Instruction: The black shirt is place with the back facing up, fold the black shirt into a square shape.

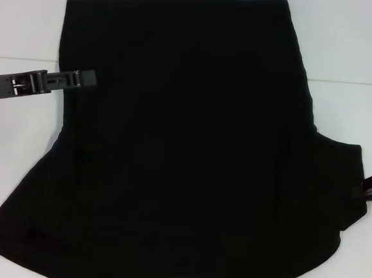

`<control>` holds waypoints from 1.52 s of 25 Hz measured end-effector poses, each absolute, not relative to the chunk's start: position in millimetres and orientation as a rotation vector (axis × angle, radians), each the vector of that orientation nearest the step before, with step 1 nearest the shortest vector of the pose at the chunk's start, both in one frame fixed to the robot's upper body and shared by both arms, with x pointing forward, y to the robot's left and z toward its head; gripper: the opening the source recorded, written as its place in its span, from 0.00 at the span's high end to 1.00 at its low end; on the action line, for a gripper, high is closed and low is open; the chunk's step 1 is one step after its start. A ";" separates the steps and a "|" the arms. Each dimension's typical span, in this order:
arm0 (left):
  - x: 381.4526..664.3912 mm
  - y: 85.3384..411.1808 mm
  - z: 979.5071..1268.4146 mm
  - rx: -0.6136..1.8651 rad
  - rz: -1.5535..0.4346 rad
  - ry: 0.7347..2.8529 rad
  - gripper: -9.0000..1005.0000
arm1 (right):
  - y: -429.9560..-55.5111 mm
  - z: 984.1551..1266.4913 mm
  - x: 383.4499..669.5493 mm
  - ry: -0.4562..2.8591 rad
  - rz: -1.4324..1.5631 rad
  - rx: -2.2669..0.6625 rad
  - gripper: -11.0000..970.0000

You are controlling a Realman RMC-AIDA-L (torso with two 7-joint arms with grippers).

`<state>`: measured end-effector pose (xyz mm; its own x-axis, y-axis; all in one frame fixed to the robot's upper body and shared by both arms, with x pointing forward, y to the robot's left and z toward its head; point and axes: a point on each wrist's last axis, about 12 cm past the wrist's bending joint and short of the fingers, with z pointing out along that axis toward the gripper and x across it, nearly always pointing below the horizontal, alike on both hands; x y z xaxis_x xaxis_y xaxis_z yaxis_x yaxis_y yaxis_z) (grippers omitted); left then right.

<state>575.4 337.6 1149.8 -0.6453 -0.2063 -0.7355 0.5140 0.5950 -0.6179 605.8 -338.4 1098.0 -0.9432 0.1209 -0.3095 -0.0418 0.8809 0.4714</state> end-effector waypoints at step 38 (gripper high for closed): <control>569.2 340.2 1153.7 0.210 -1.167 1.919 0.42 | -323.0 1154.1 646.9 2.523 0.810 0.003 0.99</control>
<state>569.2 340.2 1153.7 -0.6184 -0.2716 -0.7375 0.5297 0.5493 -0.6464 646.9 -323.0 1154.1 -0.8814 0.1464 -0.4490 -0.1423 0.8243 0.5481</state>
